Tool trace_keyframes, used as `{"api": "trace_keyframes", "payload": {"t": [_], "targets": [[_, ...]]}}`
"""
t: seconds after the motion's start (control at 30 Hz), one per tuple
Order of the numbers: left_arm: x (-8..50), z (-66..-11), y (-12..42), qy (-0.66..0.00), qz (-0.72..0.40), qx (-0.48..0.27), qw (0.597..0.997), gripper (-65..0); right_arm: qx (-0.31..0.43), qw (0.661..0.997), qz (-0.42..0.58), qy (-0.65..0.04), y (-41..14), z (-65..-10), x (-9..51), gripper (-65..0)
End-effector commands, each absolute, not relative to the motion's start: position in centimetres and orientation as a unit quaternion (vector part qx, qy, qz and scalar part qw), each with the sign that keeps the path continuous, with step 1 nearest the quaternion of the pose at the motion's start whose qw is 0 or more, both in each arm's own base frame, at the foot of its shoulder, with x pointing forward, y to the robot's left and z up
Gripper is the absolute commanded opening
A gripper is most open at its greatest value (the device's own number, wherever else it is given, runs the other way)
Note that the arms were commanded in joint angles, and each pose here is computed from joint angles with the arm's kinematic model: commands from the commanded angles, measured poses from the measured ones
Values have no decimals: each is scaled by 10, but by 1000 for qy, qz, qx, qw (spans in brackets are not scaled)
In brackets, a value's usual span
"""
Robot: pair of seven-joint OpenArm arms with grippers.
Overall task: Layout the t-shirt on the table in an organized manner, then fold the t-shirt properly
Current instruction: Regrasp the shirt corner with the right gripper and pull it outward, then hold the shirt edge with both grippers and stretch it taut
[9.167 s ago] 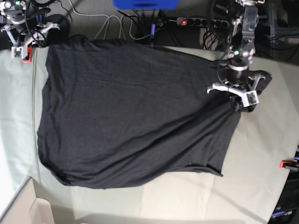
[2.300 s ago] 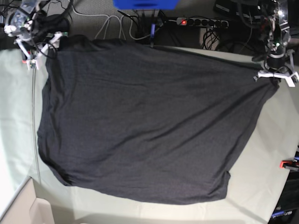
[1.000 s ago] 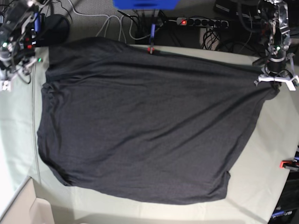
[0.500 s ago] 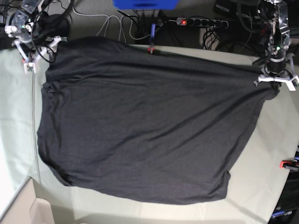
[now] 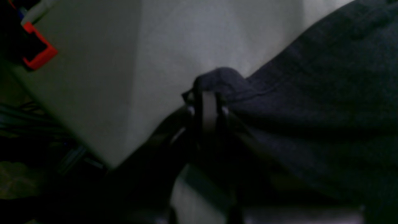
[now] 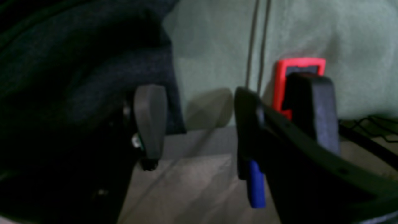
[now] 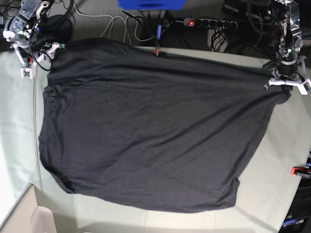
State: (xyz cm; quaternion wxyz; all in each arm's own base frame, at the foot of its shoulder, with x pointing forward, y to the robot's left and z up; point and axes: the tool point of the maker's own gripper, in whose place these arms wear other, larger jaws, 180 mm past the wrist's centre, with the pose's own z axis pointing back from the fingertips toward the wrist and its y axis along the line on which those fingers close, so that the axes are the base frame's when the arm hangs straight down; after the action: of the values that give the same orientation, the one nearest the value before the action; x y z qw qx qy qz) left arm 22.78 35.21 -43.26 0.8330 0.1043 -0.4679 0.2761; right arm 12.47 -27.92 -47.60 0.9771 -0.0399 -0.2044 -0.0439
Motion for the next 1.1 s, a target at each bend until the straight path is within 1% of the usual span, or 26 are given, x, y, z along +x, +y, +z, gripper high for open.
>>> {"api": "trace_keyframes", "payload": {"t": [0.0,0.23,0.3,0.37,0.4,0.53,0.63,0.77,0.9,1.07], "targets": [[234,-418,362,-489,269,118,821,-650,-40,979,-45,-194,-277,-478,117,-327],[234,-418,362,-489,269,118,821,-650,-20,983,-25,-183,-255,-485,109,-335],[234,-418,362,-489,268,117,822,-650,-18,983,-21,-183,-252,-485,109,-351],[234,-418,362,-489,268,117,822,-650,-17,983,-22,-183,-252,-486,110,-401],[234,-418,362,-489,269,118,821,-650,-17,983,-22,-183,-252,-485,111,-440],[234,-418,362,-489,270,118,821,-650,-21,982,-22,-185,-254,-484,112,-644],[235,-416,362,-492,269,116,820,-650,-34,980,-17,-193,-261,-475,114,-650],[236,-415,362,-493,269,116,819,-650,-70,972,-2,-223,-272,-444,121,-650],[236,-414,362,-494,269,117,819,-650,-76,962,3,-264,-269,-415,126,-650],[236,-414,362,-494,269,117,819,-650,-84,955,12,-285,-268,-394,124,-650]]}}
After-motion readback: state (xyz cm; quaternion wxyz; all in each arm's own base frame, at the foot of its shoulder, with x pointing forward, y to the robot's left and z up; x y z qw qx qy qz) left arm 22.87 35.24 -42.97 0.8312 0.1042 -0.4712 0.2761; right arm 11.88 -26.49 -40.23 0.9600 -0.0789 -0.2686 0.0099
